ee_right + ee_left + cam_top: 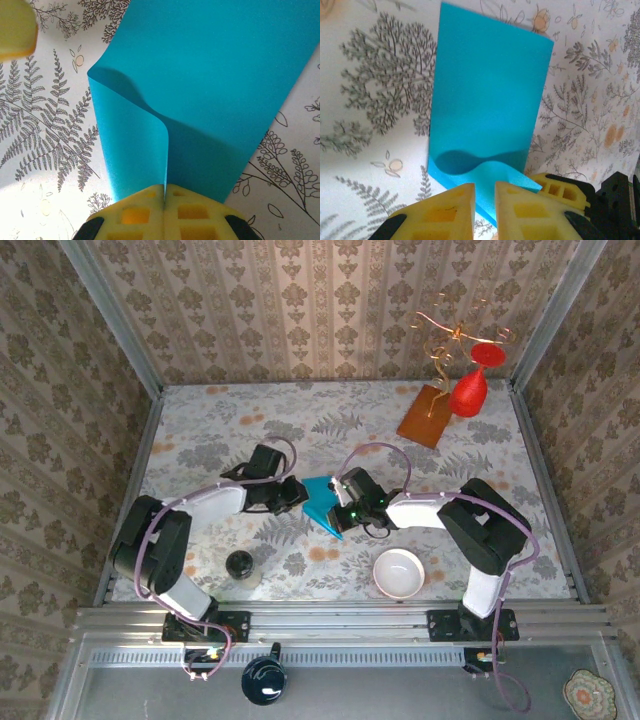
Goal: Fold a paper plane with a square sheet of paper (pick it up from the middle)
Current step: Third fold the triangle at the center of the table.
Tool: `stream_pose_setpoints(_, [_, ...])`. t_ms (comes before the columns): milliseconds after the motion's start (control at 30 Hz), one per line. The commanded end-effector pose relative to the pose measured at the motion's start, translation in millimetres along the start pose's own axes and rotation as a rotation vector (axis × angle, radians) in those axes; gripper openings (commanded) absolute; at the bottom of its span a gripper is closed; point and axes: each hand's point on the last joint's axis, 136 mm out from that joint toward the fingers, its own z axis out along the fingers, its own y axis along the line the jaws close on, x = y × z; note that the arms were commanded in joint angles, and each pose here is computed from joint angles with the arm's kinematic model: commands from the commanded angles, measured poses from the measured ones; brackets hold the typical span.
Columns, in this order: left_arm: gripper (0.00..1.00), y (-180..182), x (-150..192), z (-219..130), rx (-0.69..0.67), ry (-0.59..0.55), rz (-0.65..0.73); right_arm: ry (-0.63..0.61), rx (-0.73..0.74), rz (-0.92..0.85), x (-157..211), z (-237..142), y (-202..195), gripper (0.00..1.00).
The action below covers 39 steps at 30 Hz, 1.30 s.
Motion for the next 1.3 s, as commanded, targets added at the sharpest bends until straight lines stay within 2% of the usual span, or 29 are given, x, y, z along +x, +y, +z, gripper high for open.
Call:
stream_pose_setpoints(0, [0.19, -17.0, 3.5, -1.4, 0.054, -0.025, -0.04, 0.054, 0.005, 0.039, 10.3, 5.2, -3.9, 0.0])
stream_pose_setpoints(267, [0.11, -21.3, 15.1, 25.8, 0.031, 0.013, -0.056, 0.054, 0.003, 0.043, 12.7, 6.3, -4.7, 0.0])
stream_pose_setpoints(567, [0.1, -6.8, 21.4, 38.7, -0.012, 0.018, -0.082, 0.055, 0.008, 0.04, 12.9, 5.1, -5.0, 0.0])
stream_pose_setpoints(1267, [0.1, 20.3, 32.8, 40.3, -0.08, 0.021, -0.117, 0.06, 0.024, 0.05, 12.6, 8.2, -8.3, 0.0])
